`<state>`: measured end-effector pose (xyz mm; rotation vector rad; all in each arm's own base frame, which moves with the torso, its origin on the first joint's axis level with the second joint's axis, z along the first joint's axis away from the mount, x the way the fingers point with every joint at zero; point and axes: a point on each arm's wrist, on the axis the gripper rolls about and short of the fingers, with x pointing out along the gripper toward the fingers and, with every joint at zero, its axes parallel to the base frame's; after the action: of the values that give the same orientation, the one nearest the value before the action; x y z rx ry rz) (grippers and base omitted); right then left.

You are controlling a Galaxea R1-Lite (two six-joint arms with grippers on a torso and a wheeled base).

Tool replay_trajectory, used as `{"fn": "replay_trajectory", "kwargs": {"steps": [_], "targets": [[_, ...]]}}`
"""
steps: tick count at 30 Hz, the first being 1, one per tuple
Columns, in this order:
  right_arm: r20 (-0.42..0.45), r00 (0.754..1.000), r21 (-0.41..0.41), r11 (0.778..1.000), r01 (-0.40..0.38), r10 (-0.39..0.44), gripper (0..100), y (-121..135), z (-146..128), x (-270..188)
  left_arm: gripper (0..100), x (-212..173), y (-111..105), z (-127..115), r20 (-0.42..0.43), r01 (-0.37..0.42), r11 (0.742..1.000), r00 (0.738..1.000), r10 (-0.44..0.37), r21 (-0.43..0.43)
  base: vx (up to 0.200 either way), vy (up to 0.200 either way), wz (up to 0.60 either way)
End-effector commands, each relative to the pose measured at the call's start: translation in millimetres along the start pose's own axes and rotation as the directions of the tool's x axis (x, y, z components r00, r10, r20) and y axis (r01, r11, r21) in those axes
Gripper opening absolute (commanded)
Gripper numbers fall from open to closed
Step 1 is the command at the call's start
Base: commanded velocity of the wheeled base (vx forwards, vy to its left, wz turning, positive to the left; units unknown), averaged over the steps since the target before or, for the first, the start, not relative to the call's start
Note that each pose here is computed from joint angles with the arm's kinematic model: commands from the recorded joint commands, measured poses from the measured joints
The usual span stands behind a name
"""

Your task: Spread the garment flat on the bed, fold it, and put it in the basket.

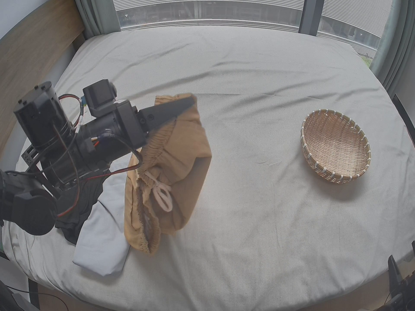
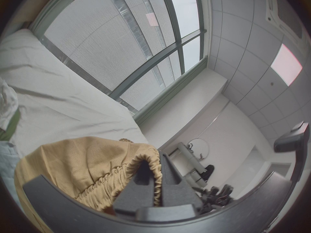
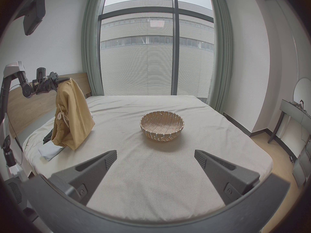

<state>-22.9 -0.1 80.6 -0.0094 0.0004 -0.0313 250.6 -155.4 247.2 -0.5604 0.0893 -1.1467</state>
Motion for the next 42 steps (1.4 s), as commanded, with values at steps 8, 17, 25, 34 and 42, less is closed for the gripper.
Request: {"fn": "replay_trajectory", "kwargs": {"steps": [8, 17, 25, 34, 42], "targets": [[-0.001, 1.0, -0.001, 1.0, -0.001, 0.001, 100, 0.1, -5.2, 0.1, 0, 6.1, -49.1, 19.2, 0.05, 0.154, 0.984, 0.987, -0.15, -0.093, 0.0, 0.0, 0.0], [-0.001, 1.0, 0.0, 1.0, -0.001, 0.001, 100, 0.1, -5.2, 0.1, 0, -3.8, 13.9, -3.8, -0.006, -0.058, 0.998, 0.998, 0.058, -0.026, 0.0, 0.0, 0.0], [-0.004, 1.0, -0.001, 1.0, -0.001, 0.001, 100, 0.1, -5.4, 0.2, 0, 0.7, 22.5, -2.1, -0.001, -0.067, 0.998, 0.998, 0.067, -0.01, 0.0, 0.0, 0.0], [0.097, 0.995, 0.002, 1.0, -0.001, 0.001, 100, -0.1, 12.0, -3.7, 0, 2.5, 19.2, -0.5, 0.004, -0.053, 0.999, 0.999, 0.053, -0.003, 0.0, 0.0, 0.0], [0.027, 0.974, 0.055, 0.972, -0.228, 0.227, 100, 2.7, 93.5, 17.2, 0, 5.4, 20.5, 5.0, 0.019, -0.047, 0.999, 0.999, 0.047, 0.008, 0.0, 0.0, 0.0]]}}
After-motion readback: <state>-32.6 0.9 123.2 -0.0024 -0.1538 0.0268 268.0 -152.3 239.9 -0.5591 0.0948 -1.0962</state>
